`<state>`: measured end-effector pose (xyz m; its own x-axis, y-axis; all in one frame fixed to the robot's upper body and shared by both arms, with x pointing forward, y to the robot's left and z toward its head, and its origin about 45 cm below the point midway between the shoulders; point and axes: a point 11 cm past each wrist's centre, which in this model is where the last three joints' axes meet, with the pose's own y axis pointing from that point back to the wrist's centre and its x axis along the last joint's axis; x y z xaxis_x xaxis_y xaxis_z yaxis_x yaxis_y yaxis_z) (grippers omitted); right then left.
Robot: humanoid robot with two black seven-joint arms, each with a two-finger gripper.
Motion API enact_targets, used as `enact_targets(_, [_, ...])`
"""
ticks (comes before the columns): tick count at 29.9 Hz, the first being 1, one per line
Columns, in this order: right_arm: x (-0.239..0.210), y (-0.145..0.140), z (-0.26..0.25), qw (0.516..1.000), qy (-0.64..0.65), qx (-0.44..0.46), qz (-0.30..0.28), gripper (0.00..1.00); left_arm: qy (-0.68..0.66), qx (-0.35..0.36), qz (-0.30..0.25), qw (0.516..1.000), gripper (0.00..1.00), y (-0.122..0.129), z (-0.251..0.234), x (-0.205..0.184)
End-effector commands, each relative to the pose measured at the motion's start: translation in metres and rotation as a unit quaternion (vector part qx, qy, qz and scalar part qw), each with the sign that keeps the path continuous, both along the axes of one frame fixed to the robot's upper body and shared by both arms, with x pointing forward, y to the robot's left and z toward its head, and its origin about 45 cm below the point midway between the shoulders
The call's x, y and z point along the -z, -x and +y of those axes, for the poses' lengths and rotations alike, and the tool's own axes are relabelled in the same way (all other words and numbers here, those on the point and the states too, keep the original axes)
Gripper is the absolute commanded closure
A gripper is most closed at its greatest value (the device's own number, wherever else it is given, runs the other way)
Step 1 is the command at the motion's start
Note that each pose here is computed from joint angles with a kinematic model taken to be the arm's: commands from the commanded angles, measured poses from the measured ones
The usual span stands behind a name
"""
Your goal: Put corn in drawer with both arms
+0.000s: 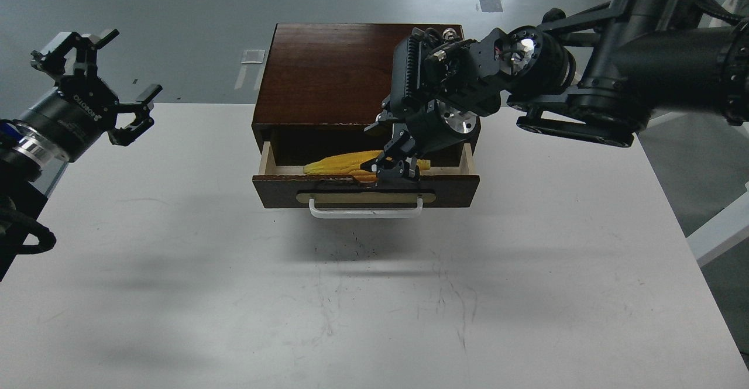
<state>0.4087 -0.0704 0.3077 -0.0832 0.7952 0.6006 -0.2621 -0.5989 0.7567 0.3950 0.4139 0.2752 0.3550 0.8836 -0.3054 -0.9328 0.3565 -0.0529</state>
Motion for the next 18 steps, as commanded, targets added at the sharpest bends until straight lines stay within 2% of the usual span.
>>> enact_targets(1, [-0.014,-0.001,0.001,1.000,-0.012,0.002,-0.007,0.42,0.000,0.000,-0.002,1.000,0.01,-0.001,0.000,-0.002])
enact_targets(6, [-0.057,-0.008,-0.003,0.995,-0.086,0.047,-0.001,0.37,0.000,0.001,-0.002,1.000,0.01,-0.001,-0.001,-0.001])
enact_targets(12, [-0.112,-0.026,-0.044,0.963,-0.220,0.154,0.024,0.21,0.001,0.002,-0.002,1.000,0.01,-0.001,-0.002,-0.001])
enact_targets(14, [-0.124,-0.035,-0.073,0.928,-0.298,0.218,0.056,0.09,0.001,0.002,-0.002,1.000,0.01,-0.001,-0.002,-0.001])
enact_targets(18, [-0.120,-0.043,-0.110,0.854,-0.410,0.297,0.119,0.05,0.003,0.004,-0.001,1.000,0.01,-0.002,-0.005,0.001])
